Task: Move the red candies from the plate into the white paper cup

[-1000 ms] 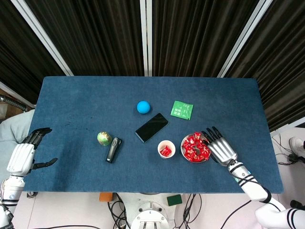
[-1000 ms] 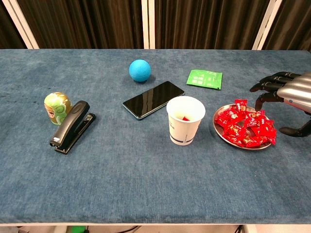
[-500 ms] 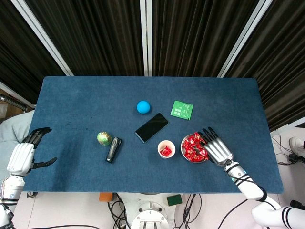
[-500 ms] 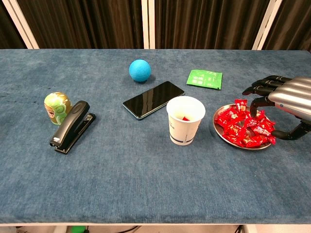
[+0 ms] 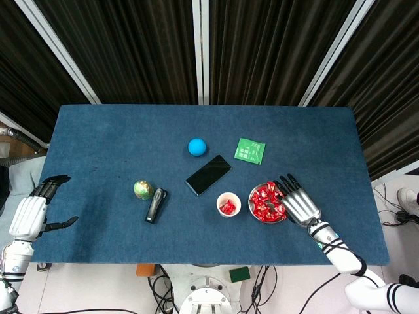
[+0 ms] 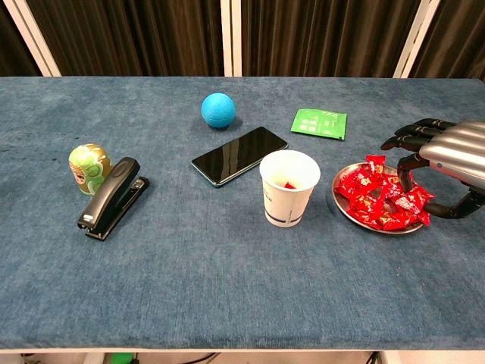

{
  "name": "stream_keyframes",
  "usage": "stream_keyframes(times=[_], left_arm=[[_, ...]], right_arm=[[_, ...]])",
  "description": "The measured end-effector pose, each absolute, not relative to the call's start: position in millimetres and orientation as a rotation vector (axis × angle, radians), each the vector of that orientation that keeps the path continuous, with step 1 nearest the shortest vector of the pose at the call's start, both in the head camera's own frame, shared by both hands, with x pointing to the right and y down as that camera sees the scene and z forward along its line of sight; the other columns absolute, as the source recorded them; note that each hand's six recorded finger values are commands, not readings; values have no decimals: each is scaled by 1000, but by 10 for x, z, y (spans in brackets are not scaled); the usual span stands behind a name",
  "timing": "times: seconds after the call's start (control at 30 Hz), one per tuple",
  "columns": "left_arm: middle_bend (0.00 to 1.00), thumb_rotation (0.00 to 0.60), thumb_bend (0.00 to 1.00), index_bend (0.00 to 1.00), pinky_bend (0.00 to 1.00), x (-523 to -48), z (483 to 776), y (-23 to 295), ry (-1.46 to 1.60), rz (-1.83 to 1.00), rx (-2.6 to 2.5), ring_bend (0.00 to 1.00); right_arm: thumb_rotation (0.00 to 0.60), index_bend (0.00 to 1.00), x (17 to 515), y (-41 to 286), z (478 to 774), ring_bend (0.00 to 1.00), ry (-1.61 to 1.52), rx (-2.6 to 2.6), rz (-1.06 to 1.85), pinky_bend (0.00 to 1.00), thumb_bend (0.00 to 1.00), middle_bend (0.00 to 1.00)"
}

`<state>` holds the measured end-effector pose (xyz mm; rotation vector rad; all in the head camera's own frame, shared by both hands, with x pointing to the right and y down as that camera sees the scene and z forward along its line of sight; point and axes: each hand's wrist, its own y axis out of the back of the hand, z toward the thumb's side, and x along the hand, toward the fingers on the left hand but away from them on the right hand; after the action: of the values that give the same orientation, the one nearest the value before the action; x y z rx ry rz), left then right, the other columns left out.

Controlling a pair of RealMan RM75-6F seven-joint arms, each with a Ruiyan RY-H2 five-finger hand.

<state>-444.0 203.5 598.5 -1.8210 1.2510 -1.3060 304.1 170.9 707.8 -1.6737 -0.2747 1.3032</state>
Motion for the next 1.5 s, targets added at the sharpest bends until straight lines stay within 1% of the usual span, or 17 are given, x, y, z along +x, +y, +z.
stream_keyframes(times=[0.3,0.47,0.67,0.9,1.0,1.3,1.43,1.5], left_arm=[[155,600,61,178,249,-4438,5991,2027,1251,-1305,-1822,125],[155,600,61,178,248,-4444,5993,2027,1252,-1308,-1821,126],[155,600,61,178,248,-4463,5970,2026,1260,-1304,-1812,125],[155,600,62,178,248,-4468,5937,2027,1265,-1297,-1804,125],[155,600,61,178,248,-4466,5923,2027,1266,-1295,-1801,125],[155,600,61,178,249,-4479,5902,2022,1268,-1297,-1796,126],[155,600,62,178,248,-4484,5906,2021,1270,-1297,-1798,125],[155,600,61,178,248,-4487,5913,2024,1271,-1299,-1800,125]], right_arm=[[600,590,3026,1693,7071,0,-285,-1670,1295,0,351,79],[600,600,3022,1657,7020,0,-312,-1666,1278,0,357,81],[600,611,2928,1546,6807,0,-377,-1652,1211,0,356,87],[600,621,2545,1391,6468,0,-423,-1647,1056,0,355,90],[600,621,2335,1349,6406,0,-405,-1647,997,0,354,93],[600,621,1760,1388,6435,0,-337,-1695,881,0,352,96],[600,621,1656,1398,6494,0,-311,-1705,878,0,352,95],[600,602,1608,1400,6532,0,-297,-1709,879,0,347,93]])
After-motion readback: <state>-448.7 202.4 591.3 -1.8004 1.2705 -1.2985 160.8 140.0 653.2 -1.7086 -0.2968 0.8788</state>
